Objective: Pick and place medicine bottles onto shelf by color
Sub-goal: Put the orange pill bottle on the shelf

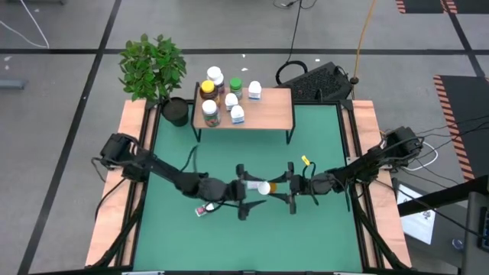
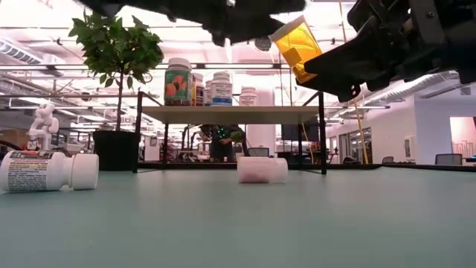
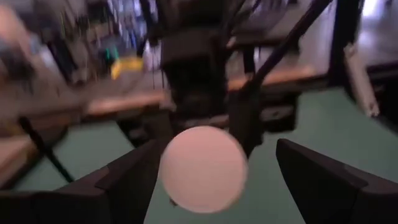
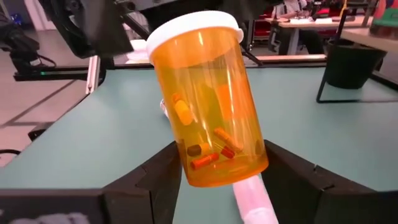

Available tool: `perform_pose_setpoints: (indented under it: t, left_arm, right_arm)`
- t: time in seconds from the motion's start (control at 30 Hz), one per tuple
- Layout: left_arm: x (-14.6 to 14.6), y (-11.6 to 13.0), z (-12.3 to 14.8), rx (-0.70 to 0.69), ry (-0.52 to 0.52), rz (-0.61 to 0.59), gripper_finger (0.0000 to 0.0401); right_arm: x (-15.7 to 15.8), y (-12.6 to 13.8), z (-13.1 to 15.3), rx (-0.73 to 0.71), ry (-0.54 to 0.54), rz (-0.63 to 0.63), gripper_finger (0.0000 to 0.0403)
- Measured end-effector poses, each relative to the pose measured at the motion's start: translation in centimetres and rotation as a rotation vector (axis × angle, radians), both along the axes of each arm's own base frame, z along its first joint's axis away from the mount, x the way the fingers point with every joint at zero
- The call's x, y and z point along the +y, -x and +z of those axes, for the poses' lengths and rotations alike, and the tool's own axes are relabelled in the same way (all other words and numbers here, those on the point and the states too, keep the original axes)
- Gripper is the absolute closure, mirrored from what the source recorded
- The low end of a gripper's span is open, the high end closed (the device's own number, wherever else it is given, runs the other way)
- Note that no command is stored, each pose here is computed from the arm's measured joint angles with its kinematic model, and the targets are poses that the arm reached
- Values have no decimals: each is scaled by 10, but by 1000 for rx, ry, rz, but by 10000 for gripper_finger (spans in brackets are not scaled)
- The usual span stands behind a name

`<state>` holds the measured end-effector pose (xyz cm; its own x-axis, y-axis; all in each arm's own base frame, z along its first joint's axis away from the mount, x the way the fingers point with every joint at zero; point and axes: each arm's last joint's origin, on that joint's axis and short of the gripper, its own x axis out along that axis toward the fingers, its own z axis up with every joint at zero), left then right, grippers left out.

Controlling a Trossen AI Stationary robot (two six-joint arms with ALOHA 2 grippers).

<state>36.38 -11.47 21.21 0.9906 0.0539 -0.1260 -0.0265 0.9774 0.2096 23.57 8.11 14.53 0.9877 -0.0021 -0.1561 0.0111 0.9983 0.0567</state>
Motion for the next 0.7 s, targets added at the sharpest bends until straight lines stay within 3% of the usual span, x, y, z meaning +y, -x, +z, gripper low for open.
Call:
perform_pose_setpoints:
  t: [0.1, 0.23, 0.43, 0.57, 0.7]
  left_arm:
    - [1, -13, 12, 179, 10, 17, 77]
    - [1, -23, 28, 369, -58, 87, 77]
    - [-1, -29, 61, 385, -48, 39, 77]
    - [2, -31, 70, 432, 14, -28, 78]
    - [12, -31, 65, 477, 48, 5, 78]
  right_arm:
    - [0, 0, -1, 12, -19, -3, 207]
    - [0, 0, -2, 20, -28, -7, 207]
    - [0, 1, -3, 34, -38, -9, 206]
    - [0, 1, -3, 34, -38, -9, 206]
    - [0, 1, -3, 28, -41, -7, 206]
